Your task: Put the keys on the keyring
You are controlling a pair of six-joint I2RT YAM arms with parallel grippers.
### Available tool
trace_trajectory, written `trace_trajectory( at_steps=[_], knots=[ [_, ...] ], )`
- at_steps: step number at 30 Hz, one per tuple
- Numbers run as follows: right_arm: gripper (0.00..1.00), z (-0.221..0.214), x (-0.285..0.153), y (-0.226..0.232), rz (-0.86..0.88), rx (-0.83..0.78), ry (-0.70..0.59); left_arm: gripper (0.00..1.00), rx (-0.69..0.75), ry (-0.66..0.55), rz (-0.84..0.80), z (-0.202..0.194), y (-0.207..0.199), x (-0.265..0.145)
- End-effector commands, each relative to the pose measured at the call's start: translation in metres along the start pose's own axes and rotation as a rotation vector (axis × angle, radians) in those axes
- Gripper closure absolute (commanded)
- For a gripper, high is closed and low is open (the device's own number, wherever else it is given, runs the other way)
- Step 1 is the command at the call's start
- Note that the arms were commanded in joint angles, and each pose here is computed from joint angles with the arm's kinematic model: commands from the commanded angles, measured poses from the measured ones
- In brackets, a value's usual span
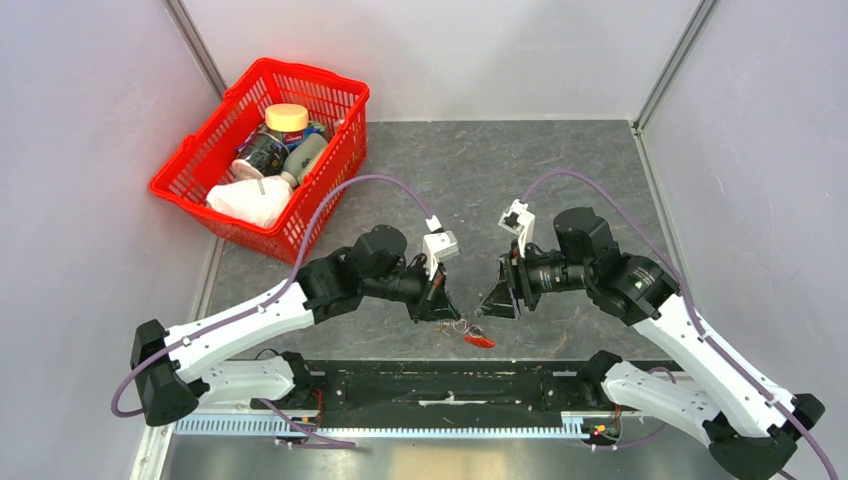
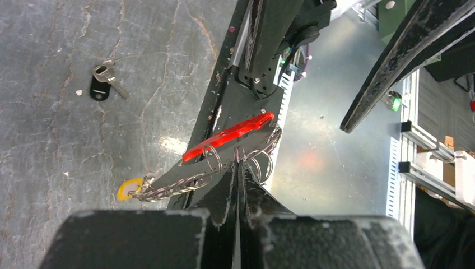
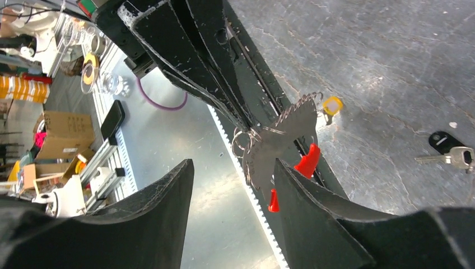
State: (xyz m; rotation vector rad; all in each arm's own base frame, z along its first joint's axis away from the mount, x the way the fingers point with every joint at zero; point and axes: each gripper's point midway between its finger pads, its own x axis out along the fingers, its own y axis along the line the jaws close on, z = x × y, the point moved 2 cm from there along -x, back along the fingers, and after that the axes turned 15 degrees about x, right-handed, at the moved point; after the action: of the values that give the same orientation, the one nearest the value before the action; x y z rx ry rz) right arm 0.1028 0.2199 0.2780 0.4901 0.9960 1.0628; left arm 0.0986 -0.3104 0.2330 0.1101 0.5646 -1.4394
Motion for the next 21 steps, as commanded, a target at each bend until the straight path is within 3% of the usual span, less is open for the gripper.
trace_trajectory(
  at_steps=[1,12,17,21],
  knots=[
    [0.39,0.005,0.004,0.021,0.091,-0.073,0.010,0.98,0.094,-0.104,-0.085,0.031,-0.018,-0.011],
    [0.48,-0.004,0.021,0.024,0.066,-0.131,0.045,0.98,0.125,-0.160,-0.189,0.041,-0.039,-0.021],
    [0.45,0.013,0.004,0.007,-0.100,-0.156,-0.104,0.98,0.128,-0.159,-0.186,0.040,-0.041,-0.025],
    [0.42,0.022,-0.012,-0.025,-0.314,-0.080,-0.230,0.98,0.139,-0.151,-0.171,0.036,-0.042,-0.031]
  ],
)
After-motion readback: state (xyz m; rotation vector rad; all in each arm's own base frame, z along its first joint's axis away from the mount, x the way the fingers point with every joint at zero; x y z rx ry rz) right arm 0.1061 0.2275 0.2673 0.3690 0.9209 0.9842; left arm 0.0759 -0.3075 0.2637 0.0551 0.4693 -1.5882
